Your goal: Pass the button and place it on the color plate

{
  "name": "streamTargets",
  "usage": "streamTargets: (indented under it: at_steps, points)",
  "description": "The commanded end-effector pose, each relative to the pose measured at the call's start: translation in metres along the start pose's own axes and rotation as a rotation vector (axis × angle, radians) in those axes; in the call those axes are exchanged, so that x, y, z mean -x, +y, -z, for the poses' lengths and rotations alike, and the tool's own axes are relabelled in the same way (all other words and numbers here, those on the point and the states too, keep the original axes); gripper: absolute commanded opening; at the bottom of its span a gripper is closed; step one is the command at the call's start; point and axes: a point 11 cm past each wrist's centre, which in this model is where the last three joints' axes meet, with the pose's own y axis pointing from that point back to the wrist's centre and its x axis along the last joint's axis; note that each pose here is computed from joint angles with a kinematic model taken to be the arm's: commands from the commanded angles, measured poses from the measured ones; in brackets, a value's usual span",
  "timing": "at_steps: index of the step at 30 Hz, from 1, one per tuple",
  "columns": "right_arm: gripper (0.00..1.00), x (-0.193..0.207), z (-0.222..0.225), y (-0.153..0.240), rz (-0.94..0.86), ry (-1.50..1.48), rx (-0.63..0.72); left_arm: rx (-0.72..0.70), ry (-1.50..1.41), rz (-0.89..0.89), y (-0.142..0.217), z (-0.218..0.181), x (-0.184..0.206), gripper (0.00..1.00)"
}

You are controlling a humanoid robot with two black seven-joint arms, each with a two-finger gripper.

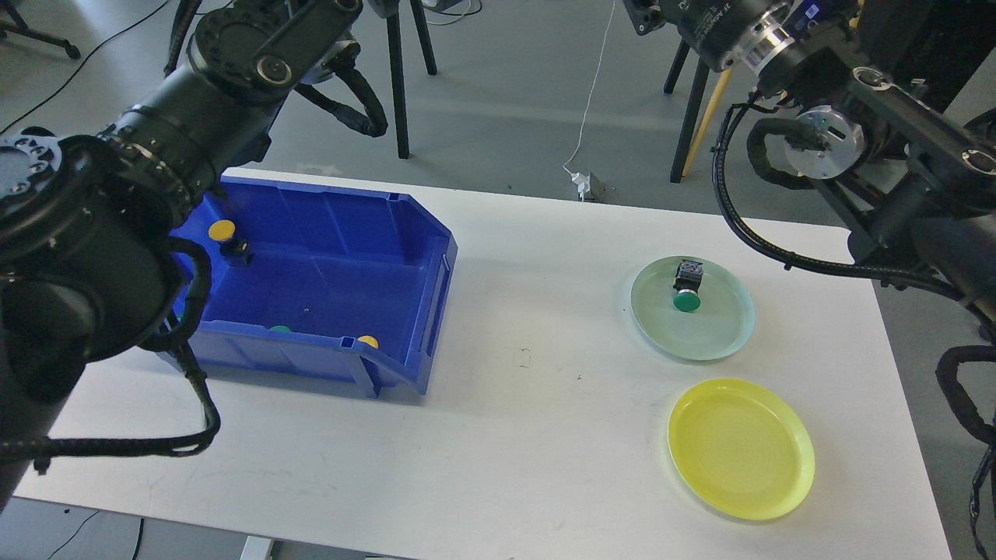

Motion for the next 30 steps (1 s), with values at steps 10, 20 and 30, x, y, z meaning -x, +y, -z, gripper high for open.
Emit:
streamTargets:
  at_steps: [10, 20, 30]
  points:
    - [0.2, 0.001, 0.001, -0.0008, 0.003, -0.001, -0.004, -0.001, 0.0, -0.001, 0.0001, 0.0, -0.0003, 0.51]
    - [0.2, 0.0004, 0.0014, -0.0005, 0.002, 0.0, -0.006, 0.001, 0.006, -0.007, 0.0005, 0.0, -0.0014, 0.34]
    - [0.2, 0.0003, 0.0019, -0.0003, 0.003, 0.001, -0.006, 0.002, 0.006, -0.006, 0.0003, -0.0002, -0.0011, 0.99]
